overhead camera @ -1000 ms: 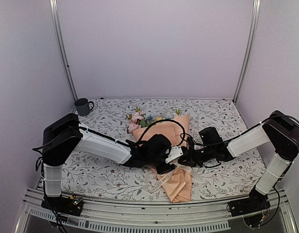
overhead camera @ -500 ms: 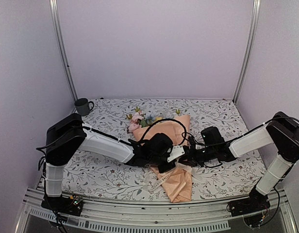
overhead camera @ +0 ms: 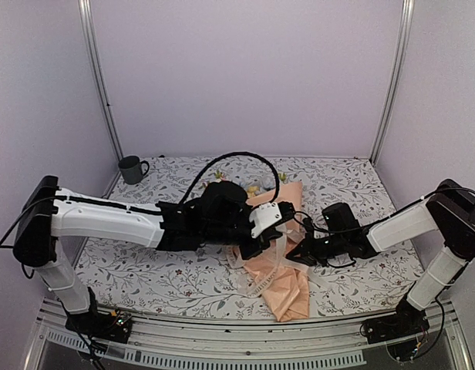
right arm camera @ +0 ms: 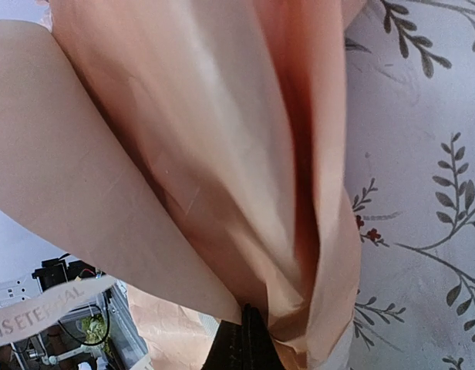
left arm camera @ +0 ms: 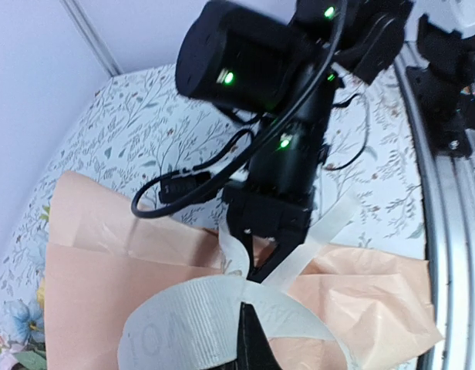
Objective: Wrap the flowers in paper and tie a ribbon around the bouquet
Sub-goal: Tie the ribbon around the folded bouquet.
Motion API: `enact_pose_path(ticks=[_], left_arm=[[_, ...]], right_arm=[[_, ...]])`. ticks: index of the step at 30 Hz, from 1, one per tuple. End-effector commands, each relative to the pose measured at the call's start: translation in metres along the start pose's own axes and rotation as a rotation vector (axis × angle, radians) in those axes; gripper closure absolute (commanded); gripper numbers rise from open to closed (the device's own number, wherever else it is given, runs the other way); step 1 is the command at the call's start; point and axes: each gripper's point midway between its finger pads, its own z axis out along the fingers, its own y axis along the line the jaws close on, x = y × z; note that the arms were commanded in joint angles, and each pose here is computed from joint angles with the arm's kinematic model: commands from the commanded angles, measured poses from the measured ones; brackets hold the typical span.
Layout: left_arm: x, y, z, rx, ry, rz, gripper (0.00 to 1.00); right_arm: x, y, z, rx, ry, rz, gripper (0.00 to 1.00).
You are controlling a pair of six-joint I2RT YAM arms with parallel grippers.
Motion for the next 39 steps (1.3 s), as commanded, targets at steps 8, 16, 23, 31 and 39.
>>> enact_pose_path(ticks=[8,16,23,31,39], left_arm=[[-0.007,-0.066,-0.030,0.374,-0.041,0.024,1.00],[0.031,-0.042,-0.015,0.404,-0.002,-0.131,1.00],[0.082,-0.016,0.019,0.379,0.211,-0.251,0.80],[0.114,0.046,0.011,0.029,0.411,-0.268,0.49],[0.070,0.014,0.027,0.085,0.314,-0.135,0.45]], right_arm=[[-0.002,-0.004,-0.006,0.016,-0.025,0.015,1.00],[-0.004,-0.003,-0.007,0.013,-0.029,0.016,1.00],[-0.004,-0.001,-0.006,0.009,-0.025,0.012,1.00],[-0.003,-0.002,-0.006,0.010,-0.021,0.014,1.00],[-0.005,0.000,-0.005,0.007,-0.022,0.008,1.00]])
